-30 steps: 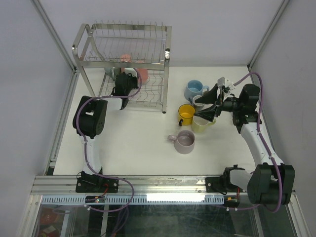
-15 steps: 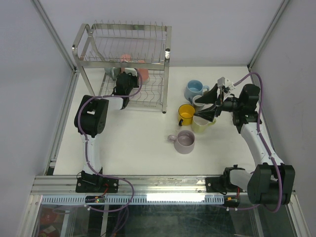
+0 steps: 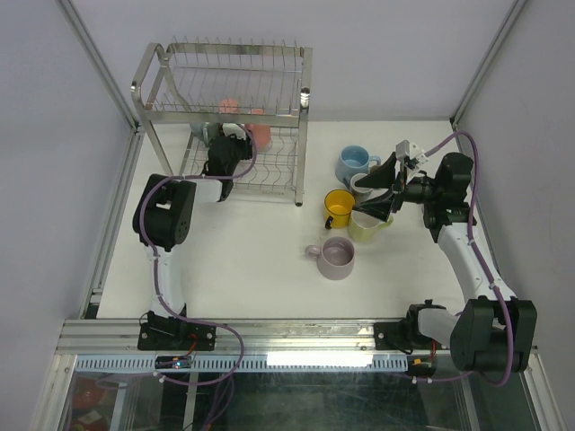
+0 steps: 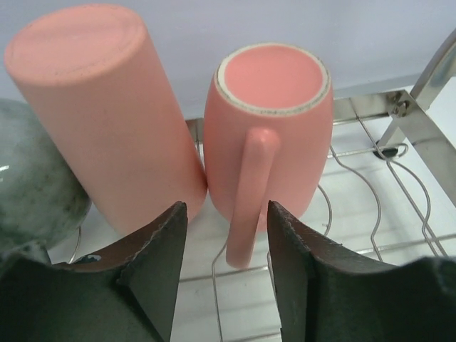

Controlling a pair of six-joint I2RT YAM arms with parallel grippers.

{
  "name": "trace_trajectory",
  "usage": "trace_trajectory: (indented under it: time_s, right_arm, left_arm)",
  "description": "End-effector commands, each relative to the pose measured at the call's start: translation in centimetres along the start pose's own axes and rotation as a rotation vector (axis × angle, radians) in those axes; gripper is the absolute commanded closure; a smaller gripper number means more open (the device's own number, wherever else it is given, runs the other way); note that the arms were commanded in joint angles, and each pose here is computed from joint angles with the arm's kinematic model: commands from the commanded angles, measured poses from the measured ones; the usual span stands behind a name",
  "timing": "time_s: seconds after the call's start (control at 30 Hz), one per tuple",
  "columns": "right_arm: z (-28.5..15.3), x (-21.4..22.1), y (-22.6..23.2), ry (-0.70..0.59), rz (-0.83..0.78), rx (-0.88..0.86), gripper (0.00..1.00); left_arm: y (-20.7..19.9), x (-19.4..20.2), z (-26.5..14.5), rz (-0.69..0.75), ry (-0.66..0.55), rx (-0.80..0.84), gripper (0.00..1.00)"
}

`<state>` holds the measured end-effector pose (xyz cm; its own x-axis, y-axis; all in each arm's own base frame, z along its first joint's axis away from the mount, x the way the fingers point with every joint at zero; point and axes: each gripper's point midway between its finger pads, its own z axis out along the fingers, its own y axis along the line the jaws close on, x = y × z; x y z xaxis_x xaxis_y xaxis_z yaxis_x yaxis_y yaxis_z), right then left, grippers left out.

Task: Load the cups into the dish rack
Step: Turn the cup upside down in the dish rack.

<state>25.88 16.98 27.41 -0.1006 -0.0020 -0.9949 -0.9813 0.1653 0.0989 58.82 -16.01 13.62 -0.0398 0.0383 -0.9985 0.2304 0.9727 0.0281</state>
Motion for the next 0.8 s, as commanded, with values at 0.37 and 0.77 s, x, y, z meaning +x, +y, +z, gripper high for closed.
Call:
trace_trajectory:
  time_s: [0.37,0.77]
  right_arm:
    - [0.1,-1.6,0.0,-0.008,-0.083,-0.003,0.27]
    - [0.1,-1.6,0.0,-0.007,-0.089,-0.002,0.27]
  left_arm:
    - [-0.5,-5.6,-5.1,-0.070,-0.171,0.027,0.48]
    - [-3.1,-4.8,-8.1,-0.169,-0.146,0.190,0.86]
